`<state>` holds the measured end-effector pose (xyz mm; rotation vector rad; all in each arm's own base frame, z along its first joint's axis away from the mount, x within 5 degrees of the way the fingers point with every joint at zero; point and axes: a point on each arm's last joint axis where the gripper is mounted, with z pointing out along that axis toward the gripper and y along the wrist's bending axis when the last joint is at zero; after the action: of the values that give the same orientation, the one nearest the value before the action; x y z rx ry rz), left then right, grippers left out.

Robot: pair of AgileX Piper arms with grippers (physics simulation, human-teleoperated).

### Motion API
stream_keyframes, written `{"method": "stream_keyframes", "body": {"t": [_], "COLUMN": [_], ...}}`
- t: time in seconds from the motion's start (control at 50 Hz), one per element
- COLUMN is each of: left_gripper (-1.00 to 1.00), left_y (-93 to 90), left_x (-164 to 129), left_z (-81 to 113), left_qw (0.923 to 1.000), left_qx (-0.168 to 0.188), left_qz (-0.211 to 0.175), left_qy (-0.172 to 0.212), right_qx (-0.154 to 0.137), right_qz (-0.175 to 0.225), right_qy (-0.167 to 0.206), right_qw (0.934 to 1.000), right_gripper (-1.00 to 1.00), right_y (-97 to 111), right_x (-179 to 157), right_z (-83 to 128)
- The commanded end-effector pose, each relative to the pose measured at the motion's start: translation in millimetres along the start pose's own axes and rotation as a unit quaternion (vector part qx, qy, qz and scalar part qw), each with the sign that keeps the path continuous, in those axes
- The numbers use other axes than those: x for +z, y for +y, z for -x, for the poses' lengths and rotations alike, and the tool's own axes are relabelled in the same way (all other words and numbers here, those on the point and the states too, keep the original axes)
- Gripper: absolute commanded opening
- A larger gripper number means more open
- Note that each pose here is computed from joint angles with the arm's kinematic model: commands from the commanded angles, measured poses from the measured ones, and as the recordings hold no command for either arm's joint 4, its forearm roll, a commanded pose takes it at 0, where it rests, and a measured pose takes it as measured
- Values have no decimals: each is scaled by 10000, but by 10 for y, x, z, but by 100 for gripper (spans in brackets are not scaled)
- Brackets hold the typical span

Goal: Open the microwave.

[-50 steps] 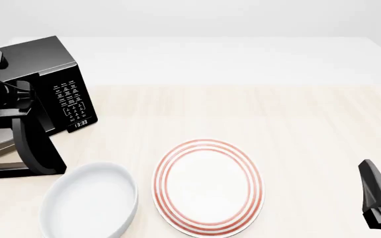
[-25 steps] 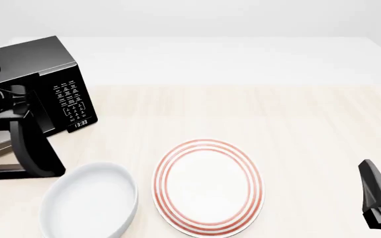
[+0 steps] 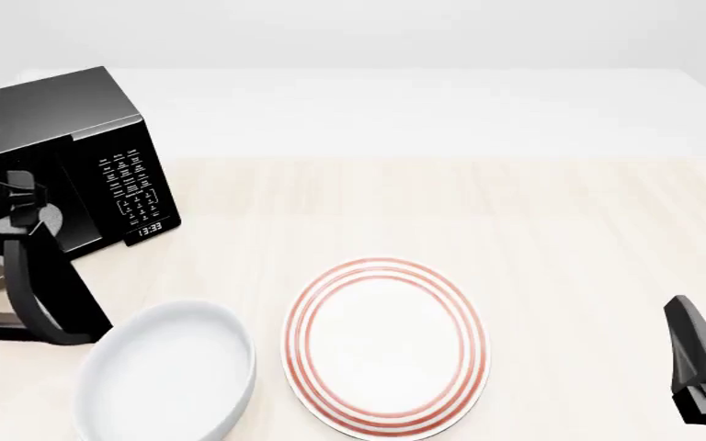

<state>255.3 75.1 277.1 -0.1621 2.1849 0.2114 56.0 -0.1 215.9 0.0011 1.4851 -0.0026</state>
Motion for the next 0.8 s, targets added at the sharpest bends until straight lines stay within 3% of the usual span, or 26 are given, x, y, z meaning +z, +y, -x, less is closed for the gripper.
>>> {"method": "stream_keyframes", "body": {"t": [0.02, 0.8], "left_gripper": [100, 100], "left_y": [119, 157], "left_x": [-1, -333], "left_z": [-306, -570], "left_qw": [9974, 9968], "left_qx": [388, 306], "left_qz": [254, 441], "left_qy": [546, 592], "right_qx": [-1, -2], "right_qz": [-1, 0], "right_qy": [0, -1], "right_qw": [10000, 10000], "right_gripper": [100, 100], "right_y": [0, 0], "right_x": [0, 0], "right_z": [0, 0]}}
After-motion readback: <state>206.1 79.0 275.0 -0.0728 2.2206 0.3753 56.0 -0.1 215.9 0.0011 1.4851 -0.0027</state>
